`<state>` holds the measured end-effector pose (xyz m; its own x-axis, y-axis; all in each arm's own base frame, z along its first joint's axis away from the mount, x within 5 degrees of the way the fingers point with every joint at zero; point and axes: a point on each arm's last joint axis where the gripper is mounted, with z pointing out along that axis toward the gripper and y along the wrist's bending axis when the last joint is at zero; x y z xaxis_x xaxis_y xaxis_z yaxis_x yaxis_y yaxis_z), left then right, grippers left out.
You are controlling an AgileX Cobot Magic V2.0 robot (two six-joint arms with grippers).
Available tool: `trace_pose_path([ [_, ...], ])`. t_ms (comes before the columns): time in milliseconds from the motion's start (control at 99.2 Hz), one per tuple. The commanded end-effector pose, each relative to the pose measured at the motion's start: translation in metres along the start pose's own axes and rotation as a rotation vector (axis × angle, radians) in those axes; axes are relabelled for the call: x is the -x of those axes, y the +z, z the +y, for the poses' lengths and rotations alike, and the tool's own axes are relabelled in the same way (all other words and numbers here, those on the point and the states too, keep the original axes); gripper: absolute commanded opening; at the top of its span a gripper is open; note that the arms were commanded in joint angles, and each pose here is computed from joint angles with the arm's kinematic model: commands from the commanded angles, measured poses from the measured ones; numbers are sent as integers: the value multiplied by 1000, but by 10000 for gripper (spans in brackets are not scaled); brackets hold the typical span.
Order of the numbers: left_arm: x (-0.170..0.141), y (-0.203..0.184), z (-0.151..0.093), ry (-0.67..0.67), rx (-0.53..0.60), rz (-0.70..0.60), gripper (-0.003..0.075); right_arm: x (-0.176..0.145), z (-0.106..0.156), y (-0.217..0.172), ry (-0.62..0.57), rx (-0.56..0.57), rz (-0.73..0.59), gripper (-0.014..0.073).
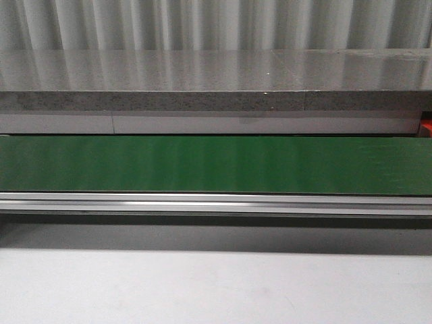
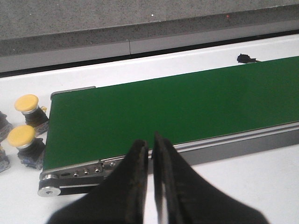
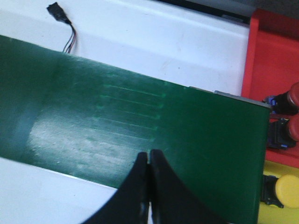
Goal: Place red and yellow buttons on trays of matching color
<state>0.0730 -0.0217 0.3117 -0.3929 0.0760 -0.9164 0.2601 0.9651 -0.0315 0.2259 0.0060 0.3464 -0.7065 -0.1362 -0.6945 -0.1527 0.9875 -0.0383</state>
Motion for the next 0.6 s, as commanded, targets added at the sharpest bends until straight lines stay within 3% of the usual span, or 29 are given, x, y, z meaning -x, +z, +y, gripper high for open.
trace_pose_path([
  [0, 14, -2, -1, -11, -6, -93, -6, -5, 9, -23, -23, -2, -149, -67],
  [595, 14, -2, 0, -12, -6, -93, -6, -148, 33, -103, -78, 3, -506, -67],
])
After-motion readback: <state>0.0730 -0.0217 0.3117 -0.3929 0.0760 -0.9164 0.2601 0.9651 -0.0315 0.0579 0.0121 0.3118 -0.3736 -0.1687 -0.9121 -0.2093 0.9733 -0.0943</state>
